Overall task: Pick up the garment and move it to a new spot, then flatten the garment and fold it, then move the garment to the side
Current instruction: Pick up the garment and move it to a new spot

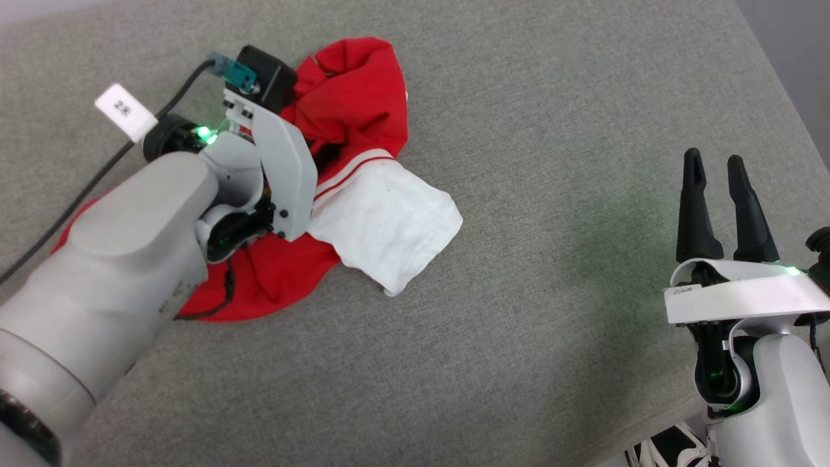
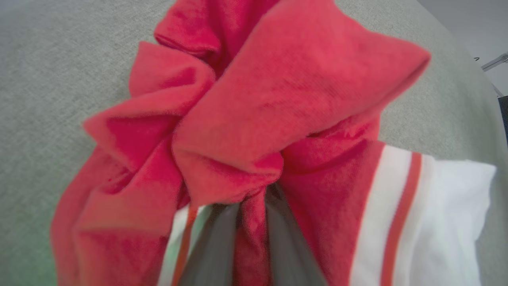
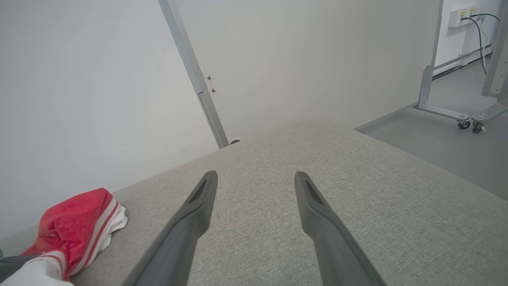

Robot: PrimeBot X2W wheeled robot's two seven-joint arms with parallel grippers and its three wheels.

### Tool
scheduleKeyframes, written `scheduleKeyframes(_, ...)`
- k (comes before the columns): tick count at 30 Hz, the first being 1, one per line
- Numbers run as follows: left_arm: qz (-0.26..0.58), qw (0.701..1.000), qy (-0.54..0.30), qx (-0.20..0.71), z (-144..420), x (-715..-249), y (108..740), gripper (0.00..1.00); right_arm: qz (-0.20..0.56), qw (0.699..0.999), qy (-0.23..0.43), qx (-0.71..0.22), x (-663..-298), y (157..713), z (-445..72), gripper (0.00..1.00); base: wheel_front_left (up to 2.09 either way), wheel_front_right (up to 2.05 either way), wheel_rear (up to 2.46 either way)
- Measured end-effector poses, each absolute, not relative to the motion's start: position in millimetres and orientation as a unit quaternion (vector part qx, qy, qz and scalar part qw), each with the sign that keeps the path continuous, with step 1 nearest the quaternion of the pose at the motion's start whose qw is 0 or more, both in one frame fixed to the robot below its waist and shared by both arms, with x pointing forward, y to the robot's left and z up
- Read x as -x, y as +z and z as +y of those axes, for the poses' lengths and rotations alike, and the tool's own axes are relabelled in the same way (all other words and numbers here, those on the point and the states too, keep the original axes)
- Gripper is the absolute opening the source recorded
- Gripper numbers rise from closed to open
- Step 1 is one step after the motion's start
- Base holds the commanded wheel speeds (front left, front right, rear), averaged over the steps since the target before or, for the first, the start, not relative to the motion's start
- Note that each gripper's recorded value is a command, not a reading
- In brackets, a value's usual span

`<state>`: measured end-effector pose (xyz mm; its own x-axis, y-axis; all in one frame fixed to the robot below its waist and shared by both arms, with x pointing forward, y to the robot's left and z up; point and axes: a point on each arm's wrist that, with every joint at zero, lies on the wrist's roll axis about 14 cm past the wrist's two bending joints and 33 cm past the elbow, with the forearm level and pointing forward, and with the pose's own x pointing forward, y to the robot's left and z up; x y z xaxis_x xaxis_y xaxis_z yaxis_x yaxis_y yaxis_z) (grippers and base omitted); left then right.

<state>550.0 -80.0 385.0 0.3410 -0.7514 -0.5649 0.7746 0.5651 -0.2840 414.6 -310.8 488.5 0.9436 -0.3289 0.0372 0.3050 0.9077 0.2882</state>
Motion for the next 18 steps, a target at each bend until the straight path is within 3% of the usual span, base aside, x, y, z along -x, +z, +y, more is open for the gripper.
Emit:
scheduleKeyframes(2, 0.334, 0.819, -0.466, -0.018, -80, -549, 387, 0.0, -0.044, 0.977, -0.157, -0.14, -416, 490, -308, 1.0, 0.0, 0.0, 0.0)
scheduleKeyframes(3, 0.333, 0.819, -0.467, -0.018, -81, -548, 389, 0.08, -0.044, 0.977, -0.155, -0.139, -416, 491, -306, 1.0, 0.0, 0.0, 0.0)
scheduleKeyframes(4, 0.33, 0.819, -0.469, -0.017, -82, -546, 391, 0.45, -0.045, 0.977, -0.152, -0.139, -417, 491, -305, 1.0, 0.0, 0.0, 0.0)
scheduleKeyframes(5, 0.324, 0.821, -0.47, -0.015, -83, -545, 395, 0.94, -0.045, 0.978, -0.149, -0.137, -418, 492, -303, 1.0, 0.0, 0.0, 0.0)
scheduleKeyframes(6, 0.319, 0.821, -0.473, -0.013, -84, -543, 398, 1.0, -0.045, 0.979, -0.146, -0.134, -419, 492, -301, 1.0, 0.0, 0.0, 0.0)
scheduleKeyframes(11, 0.28, 0.829, -0.484, 0.019, -89, -532, 427, 1.0, -0.036, 0.984, -0.126, -0.123, -424, 488, -288, 1.0, 0.0, 0.0, 0.0)
scheduleKeyframes(18, 0.188, 0.865, -0.453, 0.103, -66, -532, 489, 1.0, -0.023, 0.99, -0.079, -0.115, -431, 484, -256, 1.0, 0.0, 0.0, 0.0)
